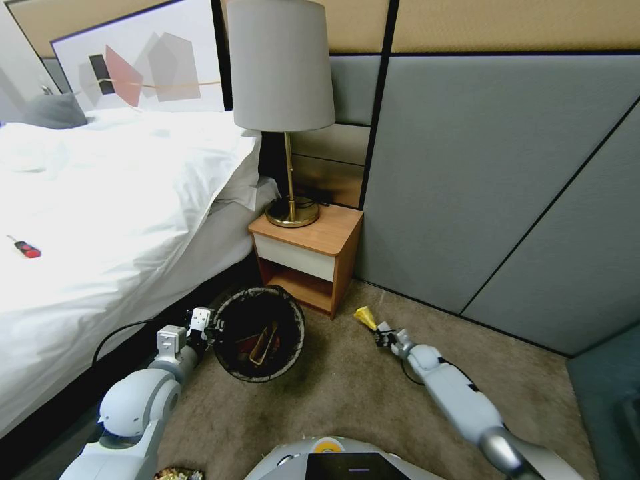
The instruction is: Pick up the trash bin, then pick up the garbage from the floor and place it into the trash bin.
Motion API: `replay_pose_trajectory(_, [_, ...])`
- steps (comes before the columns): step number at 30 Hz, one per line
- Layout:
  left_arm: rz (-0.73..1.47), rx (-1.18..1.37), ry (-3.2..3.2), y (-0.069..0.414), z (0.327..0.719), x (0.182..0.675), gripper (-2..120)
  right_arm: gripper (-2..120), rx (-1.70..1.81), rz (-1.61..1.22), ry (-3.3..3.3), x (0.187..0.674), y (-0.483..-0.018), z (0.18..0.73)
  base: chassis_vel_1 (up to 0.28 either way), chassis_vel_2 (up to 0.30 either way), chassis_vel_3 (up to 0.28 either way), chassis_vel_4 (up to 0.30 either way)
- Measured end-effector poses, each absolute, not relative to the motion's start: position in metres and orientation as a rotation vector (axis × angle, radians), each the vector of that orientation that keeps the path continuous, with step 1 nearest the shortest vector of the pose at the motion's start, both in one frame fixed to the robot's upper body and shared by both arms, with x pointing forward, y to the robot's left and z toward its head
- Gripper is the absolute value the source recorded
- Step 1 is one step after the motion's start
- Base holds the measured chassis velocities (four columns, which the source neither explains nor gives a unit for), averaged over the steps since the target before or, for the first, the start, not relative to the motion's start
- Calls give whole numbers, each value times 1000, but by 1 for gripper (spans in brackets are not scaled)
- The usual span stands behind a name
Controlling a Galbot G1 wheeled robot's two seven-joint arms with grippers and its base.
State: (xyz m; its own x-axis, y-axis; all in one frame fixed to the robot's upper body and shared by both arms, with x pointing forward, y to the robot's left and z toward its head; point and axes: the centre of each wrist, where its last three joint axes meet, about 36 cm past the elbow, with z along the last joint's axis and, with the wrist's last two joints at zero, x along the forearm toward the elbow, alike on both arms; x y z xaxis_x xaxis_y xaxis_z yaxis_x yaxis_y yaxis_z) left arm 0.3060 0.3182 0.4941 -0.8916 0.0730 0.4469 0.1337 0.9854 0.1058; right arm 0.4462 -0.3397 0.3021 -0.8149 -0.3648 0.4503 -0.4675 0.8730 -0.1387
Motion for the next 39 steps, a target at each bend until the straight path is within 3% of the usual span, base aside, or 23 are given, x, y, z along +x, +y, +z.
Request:
replay_pose_trajectory(7, [-182, -148, -2674, 317, 494, 307, 1, 0, 684, 293, -2747, 431, -324, 373, 0, 0, 0, 0])
replay_pose_trajectory(21, [-181, -152, -2675, 316, 493, 309, 1, 0, 1001, 113, -2822, 392, -241, 495, 0, 0, 0, 0])
replay_pose_trajectory(39, [-182, -167, -2679, 312, 495, 308, 1, 0, 1348, -46, -2644, 369, -153, 543, 0, 0, 0, 0])
